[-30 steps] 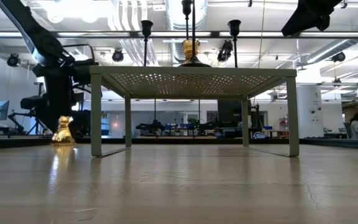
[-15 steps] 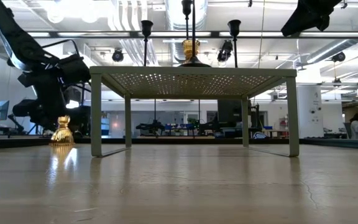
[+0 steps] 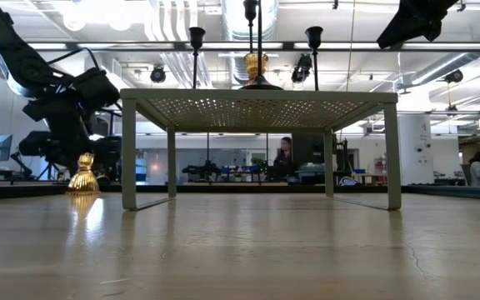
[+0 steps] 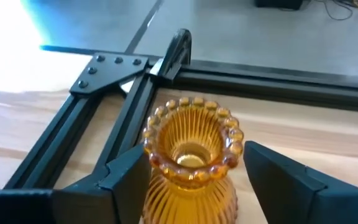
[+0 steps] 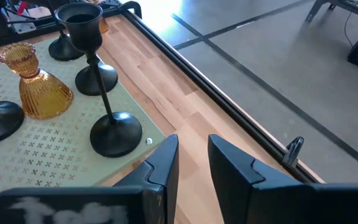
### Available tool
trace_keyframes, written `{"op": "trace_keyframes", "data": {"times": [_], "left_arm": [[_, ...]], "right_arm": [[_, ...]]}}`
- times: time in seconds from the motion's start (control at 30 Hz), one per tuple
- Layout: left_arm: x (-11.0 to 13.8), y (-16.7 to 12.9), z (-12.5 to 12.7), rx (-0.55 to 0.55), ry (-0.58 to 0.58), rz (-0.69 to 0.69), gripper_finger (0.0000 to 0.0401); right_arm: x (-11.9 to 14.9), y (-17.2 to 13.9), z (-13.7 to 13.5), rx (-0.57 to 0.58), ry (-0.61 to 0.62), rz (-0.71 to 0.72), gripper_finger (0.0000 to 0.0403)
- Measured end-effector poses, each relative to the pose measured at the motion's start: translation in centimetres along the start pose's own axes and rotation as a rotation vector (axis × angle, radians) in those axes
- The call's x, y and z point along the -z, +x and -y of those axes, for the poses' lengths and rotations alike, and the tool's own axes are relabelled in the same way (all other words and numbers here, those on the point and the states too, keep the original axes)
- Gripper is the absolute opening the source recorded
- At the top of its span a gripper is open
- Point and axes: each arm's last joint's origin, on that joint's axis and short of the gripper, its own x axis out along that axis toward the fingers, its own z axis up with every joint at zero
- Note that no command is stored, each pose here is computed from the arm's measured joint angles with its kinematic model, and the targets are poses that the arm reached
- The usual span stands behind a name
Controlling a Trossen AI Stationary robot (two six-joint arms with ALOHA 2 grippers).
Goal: Pick & Place candle stick holders
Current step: Align the top left yellow glass candle holder with the black candle holder on the shelf
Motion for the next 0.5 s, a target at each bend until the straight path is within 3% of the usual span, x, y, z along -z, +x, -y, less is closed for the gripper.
{"op": "trace_keyframes", "data": {"times": [0.27, 0.5], "left_arm": [[-0.05, 0.02, -0.03, -0.017, 0.013, 0.017, 0.0207], [0.22, 0.24, 0.06, -0.023, 0.028, 0.008, 0.0133]], "right_arm": [[-0.01, 0.0, 0.0, 0.001, -0.006, 0.002, 0.0093], [-0.01, 0.0, 0.0, 0.001, -0.006, 0.002, 0.0085]]}}
